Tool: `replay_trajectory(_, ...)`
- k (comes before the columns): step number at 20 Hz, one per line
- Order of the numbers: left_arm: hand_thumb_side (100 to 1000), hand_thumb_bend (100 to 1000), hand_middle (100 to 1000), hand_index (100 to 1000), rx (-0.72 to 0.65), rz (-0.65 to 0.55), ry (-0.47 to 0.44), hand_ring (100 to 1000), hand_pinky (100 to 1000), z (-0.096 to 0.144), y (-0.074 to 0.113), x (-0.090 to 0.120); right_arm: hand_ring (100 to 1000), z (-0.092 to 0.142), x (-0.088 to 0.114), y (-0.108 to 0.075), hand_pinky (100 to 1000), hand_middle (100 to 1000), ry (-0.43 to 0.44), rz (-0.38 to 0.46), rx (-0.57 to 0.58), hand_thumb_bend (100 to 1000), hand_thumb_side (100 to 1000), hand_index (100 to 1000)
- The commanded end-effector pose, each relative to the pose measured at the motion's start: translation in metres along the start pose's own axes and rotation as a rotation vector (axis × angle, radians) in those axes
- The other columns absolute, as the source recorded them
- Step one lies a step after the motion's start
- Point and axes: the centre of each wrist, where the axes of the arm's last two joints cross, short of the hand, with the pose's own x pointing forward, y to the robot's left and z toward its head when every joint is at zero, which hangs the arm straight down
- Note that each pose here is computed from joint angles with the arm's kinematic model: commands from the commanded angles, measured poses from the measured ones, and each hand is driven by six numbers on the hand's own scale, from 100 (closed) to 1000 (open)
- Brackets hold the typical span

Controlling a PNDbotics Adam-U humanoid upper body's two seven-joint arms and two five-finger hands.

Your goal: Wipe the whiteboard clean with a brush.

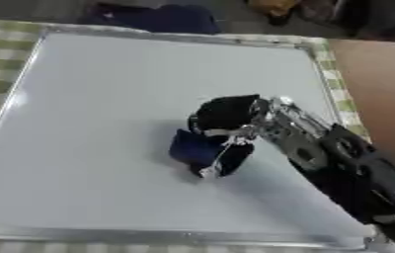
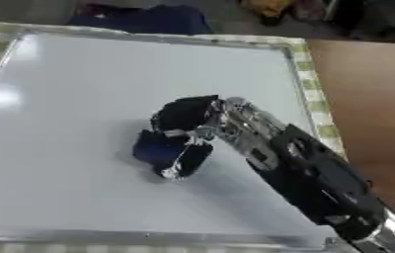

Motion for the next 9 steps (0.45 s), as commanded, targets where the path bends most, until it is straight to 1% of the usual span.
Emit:
replay_trajectory(1, 991, 119, 591, 539, -0.013, -0.002, -0.027, 625, 533, -0.0061, -0.0005, 0.0065, 350, 0.0005, -0.0009, -0.0049, 235, 201, -0.008, 0.045, 0.011, 100, 647, 292)
replay_trajectory(4, 990, 119, 591, 539, -0.014, -0.003, -0.027, 625, 533, -0.0064, -0.0006, 0.0065, 376, -0.0013, 0.0016, -0.0039, 254, 241, -0.028, 0.063, 0.028, 100, 663, 285)
replay_trajectory(5, 990, 119, 591, 539, -0.014, -0.002, -0.027, 625, 533, -0.0064, -0.0006, 0.0066, 376, -0.0017, 0.0020, -0.0036, 254, 241, -0.033, 0.065, 0.033, 100, 663, 285)
replay_trajectory(6, 990, 119, 591, 539, -0.013, -0.002, -0.027, 625, 532, -0.0064, -0.0006, 0.0065, 414, -0.0022, 0.0024, -0.0033, 273, 320, -0.037, 0.067, 0.037, 100, 686, 269)
replay_trajectory(7, 990, 119, 591, 539, -0.013, -0.002, -0.026, 625, 532, -0.0063, -0.0006, 0.0065, 414, -0.0025, 0.0027, -0.0030, 273, 320, -0.041, 0.067, 0.040, 100, 686, 269)
replay_trajectory(8, 990, 119, 591, 539, -0.012, -0.002, -0.026, 625, 532, -0.0062, -0.0005, 0.0065, 464, -0.0026, 0.0028, -0.0029, 289, 398, -0.045, 0.067, 0.042, 100, 712, 242)
replay_trajectory(9, 990, 119, 591, 539, -0.011, -0.002, -0.026, 625, 532, -0.0061, -0.0004, 0.0065, 501, -0.0025, 0.0029, -0.0029, 310, 453, -0.050, 0.066, 0.044, 100, 730, 214)
